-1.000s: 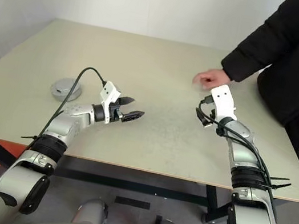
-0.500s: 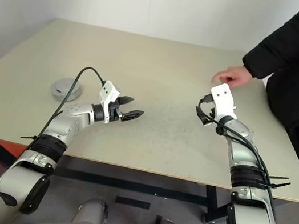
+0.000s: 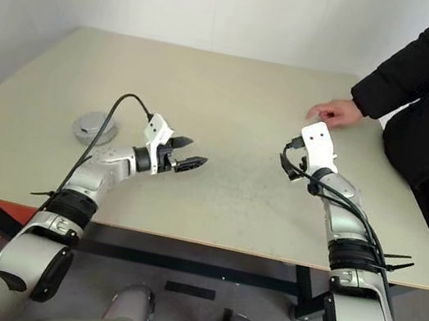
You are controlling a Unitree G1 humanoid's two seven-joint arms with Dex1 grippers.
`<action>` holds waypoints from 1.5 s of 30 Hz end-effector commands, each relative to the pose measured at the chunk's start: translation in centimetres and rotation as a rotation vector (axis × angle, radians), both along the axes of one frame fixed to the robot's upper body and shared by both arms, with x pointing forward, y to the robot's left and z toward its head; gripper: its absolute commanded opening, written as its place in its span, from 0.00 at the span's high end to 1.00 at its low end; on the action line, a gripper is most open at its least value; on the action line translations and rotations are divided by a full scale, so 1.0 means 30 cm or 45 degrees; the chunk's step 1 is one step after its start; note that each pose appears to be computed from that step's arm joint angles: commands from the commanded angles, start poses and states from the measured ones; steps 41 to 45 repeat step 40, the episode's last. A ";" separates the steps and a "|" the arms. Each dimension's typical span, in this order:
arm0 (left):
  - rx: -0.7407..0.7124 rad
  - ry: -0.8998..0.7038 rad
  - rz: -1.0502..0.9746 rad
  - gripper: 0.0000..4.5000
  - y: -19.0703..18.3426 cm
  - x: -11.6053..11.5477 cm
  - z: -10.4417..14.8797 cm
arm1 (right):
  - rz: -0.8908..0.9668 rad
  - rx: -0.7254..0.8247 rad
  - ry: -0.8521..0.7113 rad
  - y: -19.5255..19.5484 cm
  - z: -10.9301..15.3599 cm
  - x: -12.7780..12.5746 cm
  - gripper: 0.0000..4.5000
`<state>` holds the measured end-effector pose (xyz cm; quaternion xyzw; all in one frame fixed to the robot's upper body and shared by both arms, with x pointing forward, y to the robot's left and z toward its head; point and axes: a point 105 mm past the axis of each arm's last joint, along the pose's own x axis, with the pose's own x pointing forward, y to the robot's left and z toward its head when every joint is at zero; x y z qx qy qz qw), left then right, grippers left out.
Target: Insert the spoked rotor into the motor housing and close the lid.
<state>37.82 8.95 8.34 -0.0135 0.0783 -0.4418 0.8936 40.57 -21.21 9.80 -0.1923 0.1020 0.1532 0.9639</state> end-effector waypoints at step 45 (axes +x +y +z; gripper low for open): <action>-0.016 -0.078 0.008 0.01 -0.005 0.013 0.039 | 0.023 0.007 -0.067 0.017 0.044 0.006 0.00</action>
